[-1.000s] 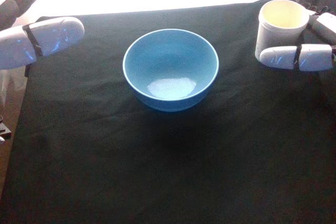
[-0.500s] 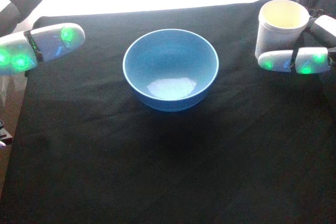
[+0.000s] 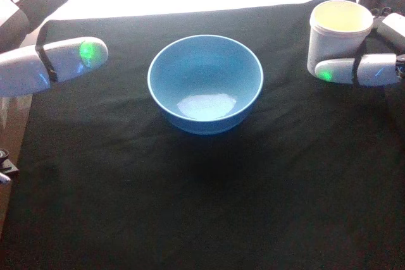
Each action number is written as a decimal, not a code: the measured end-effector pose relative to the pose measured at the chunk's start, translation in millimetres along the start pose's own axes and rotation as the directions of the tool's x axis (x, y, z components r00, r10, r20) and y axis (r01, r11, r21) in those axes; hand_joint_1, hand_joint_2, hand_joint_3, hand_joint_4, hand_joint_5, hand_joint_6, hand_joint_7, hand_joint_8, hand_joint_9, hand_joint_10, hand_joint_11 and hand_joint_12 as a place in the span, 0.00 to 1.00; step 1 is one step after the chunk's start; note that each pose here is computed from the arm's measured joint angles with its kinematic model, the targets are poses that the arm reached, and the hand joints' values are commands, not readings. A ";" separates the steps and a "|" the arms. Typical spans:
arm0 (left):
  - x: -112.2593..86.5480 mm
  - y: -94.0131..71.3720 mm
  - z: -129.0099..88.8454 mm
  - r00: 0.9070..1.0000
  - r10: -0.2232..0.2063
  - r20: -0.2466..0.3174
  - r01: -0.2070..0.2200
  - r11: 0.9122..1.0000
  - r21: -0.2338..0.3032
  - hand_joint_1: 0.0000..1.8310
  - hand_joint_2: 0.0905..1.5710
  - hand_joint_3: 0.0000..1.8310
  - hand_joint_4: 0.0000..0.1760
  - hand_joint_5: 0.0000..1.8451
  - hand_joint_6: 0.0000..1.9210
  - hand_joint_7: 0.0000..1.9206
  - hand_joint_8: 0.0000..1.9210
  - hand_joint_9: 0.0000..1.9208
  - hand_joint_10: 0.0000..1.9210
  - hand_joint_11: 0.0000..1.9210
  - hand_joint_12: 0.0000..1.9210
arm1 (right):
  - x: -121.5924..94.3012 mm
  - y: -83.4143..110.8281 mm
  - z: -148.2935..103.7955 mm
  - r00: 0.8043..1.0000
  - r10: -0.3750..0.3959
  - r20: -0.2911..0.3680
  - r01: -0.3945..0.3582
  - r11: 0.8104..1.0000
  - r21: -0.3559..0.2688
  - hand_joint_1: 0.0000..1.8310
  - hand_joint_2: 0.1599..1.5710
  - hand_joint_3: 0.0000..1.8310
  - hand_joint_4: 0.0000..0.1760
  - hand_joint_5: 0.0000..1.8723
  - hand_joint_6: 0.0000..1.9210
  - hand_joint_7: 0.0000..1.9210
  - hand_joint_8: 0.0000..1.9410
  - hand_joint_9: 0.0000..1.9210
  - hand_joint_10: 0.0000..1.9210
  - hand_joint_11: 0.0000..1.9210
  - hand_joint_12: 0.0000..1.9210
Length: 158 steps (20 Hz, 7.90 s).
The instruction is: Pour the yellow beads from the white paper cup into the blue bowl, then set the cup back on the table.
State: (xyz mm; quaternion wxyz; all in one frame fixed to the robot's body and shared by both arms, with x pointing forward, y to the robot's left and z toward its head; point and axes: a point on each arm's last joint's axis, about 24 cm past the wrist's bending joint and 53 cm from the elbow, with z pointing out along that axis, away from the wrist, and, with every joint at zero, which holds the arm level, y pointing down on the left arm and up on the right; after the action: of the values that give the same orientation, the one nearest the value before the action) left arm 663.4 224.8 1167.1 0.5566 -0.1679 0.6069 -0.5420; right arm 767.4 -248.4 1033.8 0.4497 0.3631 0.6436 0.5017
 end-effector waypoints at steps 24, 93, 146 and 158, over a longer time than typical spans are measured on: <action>-0.8 6.8 -4.9 1.000 -0.003 0.004 0.003 1.000 -0.017 0.27 0.55 0.00 0.90 0.00 0.00 0.13 0.00 0.05 0.01 0.00 0.00 | 30.8 98.9 9.8 0.969 -0.190 -0.155 0.158 0.967 -0.198 0.67 0.70 0.00 0.00 0.50 0.65 0.49 0.41 0.42 0.00 0.17 0.44; 20.0 8.5 5.3 0.998 0.001 -0.057 -0.002 1.000 -0.014 0.29 0.56 0.00 0.84 0.00 0.00 0.18 0.00 0.09 0.00 0.00 0.13 | 146.1 189.7 33.1 0.597 -0.758 -0.263 0.625 0.645 -0.440 0.69 0.65 0.00 0.00 0.67 0.18 0.51 0.62 0.35 0.74 0.16 0.99; 25.5 12.3 7.6 0.998 -0.035 -0.055 0.033 0.999 -0.025 0.29 0.54 0.00 0.79 0.00 0.00 0.17 0.00 0.11 0.00 0.00 0.15 | -6.7 141.3 -14.2 1.000 -0.005 -0.012 0.000 0.939 -0.344 0.68 0.68 0.00 0.00 0.56 0.53 0.46 0.51 0.36 0.26 0.18 0.56; 27.4 13.9 6.8 0.997 -0.053 -0.050 0.052 0.998 -0.027 0.28 0.54 0.00 0.74 0.00 0.00 0.17 0.00 0.10 0.00 0.00 0.17 | -33.2 81.1 -26.7 0.954 0.272 0.125 -0.213 0.911 -0.353 0.67 0.69 0.00 0.00 0.53 0.59 0.46 0.45 0.35 0.00 0.00 0.47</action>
State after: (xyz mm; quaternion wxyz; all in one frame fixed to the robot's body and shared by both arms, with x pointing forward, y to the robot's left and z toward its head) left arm 665.9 204.4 1143.2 0.5244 -0.1770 0.6230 -0.5528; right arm 754.5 -268.5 1122.2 0.4926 0.4002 0.4573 0.6229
